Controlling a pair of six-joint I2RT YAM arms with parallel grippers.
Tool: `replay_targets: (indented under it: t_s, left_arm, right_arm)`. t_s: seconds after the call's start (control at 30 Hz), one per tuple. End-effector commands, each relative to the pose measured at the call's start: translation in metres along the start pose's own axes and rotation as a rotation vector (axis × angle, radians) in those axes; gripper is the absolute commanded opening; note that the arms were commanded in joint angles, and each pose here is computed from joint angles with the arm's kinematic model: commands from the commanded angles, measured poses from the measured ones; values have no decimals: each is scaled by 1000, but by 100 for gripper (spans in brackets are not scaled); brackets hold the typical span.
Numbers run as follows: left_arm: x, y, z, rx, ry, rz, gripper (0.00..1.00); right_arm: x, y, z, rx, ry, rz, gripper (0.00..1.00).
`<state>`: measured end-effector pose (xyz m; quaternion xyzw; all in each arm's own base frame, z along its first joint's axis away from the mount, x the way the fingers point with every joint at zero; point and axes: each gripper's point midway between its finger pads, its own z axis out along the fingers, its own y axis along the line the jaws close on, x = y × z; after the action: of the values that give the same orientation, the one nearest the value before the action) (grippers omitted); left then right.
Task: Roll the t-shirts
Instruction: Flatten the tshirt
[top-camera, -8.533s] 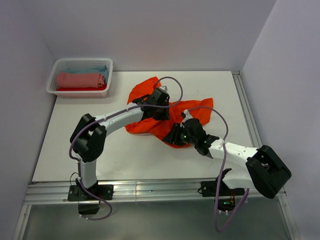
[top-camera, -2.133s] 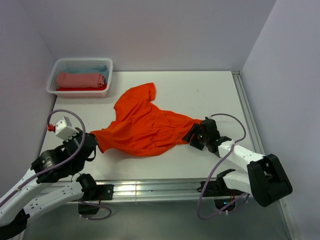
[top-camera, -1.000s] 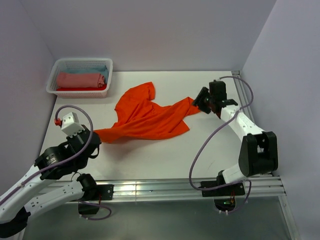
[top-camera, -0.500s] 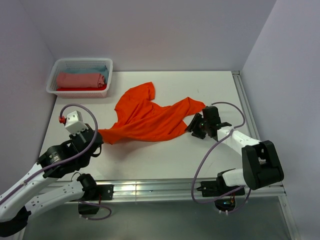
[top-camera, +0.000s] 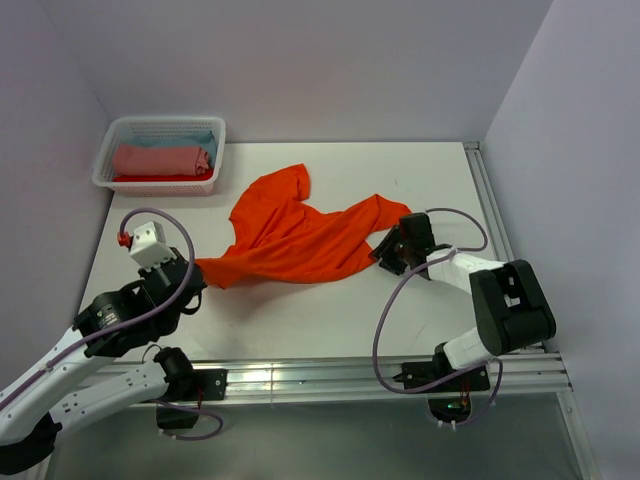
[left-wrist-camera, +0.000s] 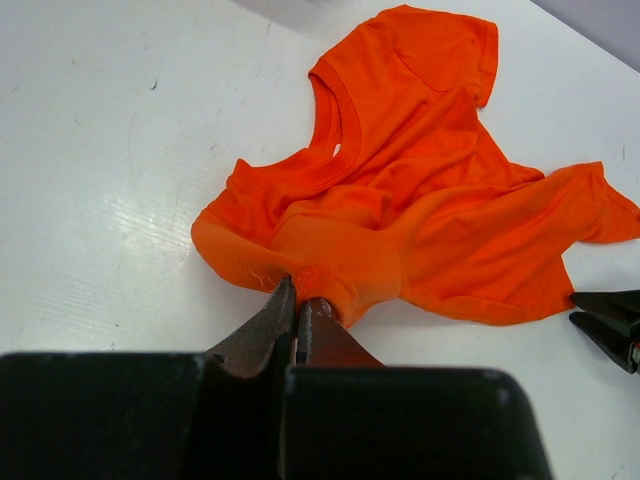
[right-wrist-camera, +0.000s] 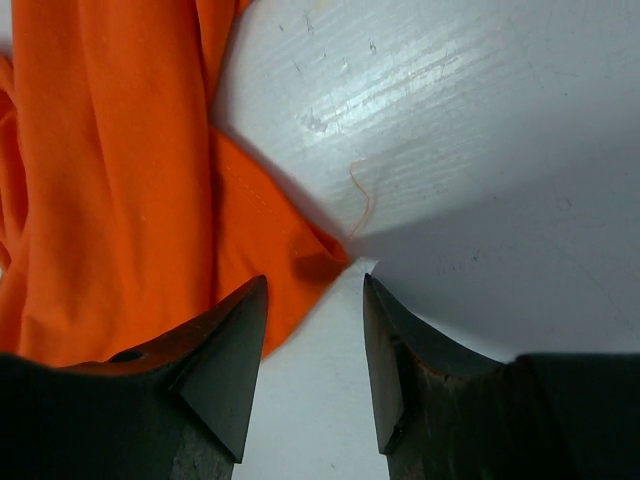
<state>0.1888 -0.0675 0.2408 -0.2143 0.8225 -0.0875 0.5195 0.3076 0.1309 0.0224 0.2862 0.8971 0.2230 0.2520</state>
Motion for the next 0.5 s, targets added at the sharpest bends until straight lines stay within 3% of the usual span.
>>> replay_targets:
  t_s: [0.0,0.27,0.37,0.4,0.47]
  left_arm:
    - [-1,-5,2,11,-8,5,0]
    - [-3,-4,1,17,-13,-2,0]
    - [-3,-4,1,14,-14,1,0]
    - [-2,-5,1,16,-13,0,0]
    - [-1,-5,2,15,-9,5,0]
  right_arm:
    - [-10,7,8,3,-45,40,50]
    - [-2,2,18,51,-54,68,45]
    - [-1,-2,21,71,-48,68,15]
    - [-2,-3,21,81,-52,68,0]
    - [0,-8,16,109,-43,60,0]
